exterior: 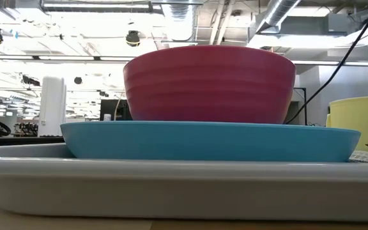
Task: Set up tray
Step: Put the purple fork to the left of the blue spoon on the gray table napkin
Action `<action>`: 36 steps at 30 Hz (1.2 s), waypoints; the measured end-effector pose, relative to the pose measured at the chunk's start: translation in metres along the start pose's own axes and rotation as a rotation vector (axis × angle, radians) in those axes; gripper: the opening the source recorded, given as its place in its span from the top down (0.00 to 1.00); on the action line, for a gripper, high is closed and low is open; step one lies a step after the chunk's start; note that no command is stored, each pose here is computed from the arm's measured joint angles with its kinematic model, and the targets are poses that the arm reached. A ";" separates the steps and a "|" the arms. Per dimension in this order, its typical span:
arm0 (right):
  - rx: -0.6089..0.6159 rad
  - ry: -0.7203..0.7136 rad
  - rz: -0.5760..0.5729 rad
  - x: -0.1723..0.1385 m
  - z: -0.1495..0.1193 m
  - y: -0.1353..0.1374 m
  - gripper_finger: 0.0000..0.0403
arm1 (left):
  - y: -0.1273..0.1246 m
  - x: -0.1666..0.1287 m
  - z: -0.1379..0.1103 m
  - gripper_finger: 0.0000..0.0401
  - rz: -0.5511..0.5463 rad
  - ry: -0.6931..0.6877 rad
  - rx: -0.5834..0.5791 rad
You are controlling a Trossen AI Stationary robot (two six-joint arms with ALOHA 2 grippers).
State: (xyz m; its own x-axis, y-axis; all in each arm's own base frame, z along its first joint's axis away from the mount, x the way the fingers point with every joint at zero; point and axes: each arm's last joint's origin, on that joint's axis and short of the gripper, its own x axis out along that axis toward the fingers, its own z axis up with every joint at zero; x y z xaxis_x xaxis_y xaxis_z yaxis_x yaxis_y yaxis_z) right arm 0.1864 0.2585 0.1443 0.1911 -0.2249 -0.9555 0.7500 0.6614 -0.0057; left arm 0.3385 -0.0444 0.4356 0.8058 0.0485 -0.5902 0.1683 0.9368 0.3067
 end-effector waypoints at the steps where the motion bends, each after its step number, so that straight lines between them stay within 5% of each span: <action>1: 0.003 0.000 0.000 0.000 0.001 0.000 0.67 | 0.000 0.000 0.000 0.73 0.000 0.000 0.000; 17: -0.007 -0.001 0.000 0.002 0.005 0.002 0.97 | 0.000 0.000 0.000 0.73 0.000 0.000 0.001; 28: 0.059 -0.002 -0.009 0.007 0.023 0.006 0.99 | 0.000 0.000 0.000 0.73 0.000 0.001 0.005; 36: 0.264 -0.046 -0.023 0.011 0.039 0.007 0.99 | 0.000 0.000 0.000 0.73 0.000 0.001 0.006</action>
State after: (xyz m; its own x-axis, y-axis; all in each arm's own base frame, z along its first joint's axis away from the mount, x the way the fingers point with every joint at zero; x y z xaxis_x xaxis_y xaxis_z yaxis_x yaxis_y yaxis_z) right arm 0.2178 0.2328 0.1450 0.1956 -0.2741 -0.9416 0.8928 0.4471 0.0553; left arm 0.3385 -0.0443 0.4356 0.8055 0.0487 -0.5906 0.1718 0.9346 0.3114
